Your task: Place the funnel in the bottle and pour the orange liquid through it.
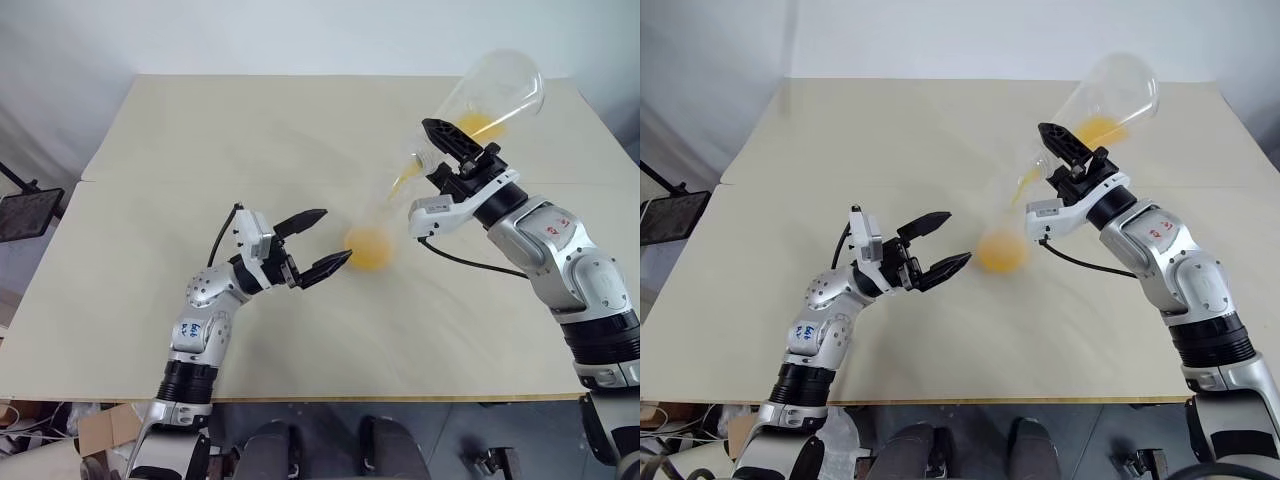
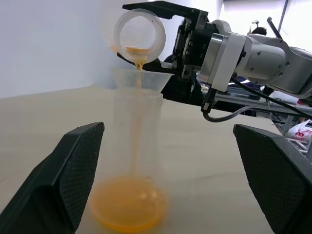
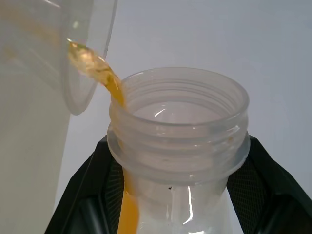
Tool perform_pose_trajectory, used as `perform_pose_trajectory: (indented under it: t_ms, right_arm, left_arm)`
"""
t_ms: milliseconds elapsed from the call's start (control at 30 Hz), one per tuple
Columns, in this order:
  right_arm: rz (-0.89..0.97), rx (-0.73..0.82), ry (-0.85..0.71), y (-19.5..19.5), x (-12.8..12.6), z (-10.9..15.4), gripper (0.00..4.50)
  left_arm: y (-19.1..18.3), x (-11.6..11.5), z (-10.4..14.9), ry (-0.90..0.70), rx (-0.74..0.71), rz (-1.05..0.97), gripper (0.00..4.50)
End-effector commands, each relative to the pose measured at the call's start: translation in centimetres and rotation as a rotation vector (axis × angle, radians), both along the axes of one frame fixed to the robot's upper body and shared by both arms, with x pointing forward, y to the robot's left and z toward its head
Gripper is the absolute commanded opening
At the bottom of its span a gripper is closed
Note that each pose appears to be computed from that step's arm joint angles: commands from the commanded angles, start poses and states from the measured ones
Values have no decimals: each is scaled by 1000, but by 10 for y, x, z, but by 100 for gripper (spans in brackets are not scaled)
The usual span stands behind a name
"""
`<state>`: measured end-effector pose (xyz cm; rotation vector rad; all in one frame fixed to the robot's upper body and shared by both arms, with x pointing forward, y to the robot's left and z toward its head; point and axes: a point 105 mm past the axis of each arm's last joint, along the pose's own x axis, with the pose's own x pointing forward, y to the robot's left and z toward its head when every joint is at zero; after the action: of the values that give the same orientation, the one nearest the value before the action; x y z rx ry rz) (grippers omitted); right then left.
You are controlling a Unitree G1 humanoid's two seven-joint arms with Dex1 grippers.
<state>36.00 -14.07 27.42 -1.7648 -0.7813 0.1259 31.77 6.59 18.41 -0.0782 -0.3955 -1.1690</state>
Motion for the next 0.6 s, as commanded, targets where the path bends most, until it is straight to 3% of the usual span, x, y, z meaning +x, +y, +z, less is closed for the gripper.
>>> perform_pose_trajectory:
  t_ms: [33,600]
  right_arm:
    - [22,-14,-96,2,-9,21,245]
    - [11,-12,-128,-1,-8,25,245]
  left_arm:
    - [-2,-5,7,-42,-14,-3,450]
    - [-4,-3,8,-53,-21,3,450]
